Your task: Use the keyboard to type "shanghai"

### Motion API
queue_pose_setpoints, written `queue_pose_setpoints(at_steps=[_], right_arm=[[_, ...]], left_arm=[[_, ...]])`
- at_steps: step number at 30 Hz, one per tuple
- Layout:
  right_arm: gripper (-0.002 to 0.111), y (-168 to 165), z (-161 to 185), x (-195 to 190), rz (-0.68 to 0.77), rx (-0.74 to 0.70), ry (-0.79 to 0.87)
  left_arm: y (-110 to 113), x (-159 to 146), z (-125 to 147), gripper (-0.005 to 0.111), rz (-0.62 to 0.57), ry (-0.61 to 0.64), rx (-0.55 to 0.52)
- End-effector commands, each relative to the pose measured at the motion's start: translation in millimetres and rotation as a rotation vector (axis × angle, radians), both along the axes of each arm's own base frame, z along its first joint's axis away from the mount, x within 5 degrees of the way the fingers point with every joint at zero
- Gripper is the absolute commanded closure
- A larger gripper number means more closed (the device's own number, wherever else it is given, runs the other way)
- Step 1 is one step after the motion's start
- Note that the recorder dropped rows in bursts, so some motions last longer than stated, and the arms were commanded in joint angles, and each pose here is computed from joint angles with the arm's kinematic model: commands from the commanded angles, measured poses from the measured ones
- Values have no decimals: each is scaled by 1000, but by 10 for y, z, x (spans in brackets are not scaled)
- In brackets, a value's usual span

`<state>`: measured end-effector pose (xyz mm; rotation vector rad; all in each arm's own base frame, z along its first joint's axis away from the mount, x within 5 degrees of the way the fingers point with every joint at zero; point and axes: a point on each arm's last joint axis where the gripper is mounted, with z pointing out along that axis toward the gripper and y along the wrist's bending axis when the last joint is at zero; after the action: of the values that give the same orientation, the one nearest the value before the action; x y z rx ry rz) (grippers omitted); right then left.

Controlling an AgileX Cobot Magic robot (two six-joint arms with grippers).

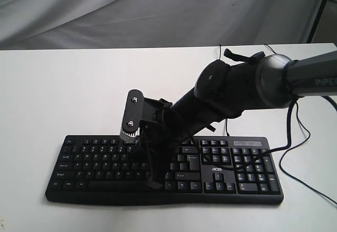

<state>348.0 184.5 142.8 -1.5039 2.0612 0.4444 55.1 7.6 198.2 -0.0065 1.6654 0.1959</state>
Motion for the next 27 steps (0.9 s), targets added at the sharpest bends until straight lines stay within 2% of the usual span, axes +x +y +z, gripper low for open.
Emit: queue_pose_setpoints(at_steps=[1, 27], right_arm=[[108, -25, 25, 11, -11, 5, -12], [108, -102, 28, 126, -41, -16, -54]], left_arm=[[-2, 5, -13, 106, -4, 2, -3], [-2, 5, -13, 106, -4, 2, -3]])
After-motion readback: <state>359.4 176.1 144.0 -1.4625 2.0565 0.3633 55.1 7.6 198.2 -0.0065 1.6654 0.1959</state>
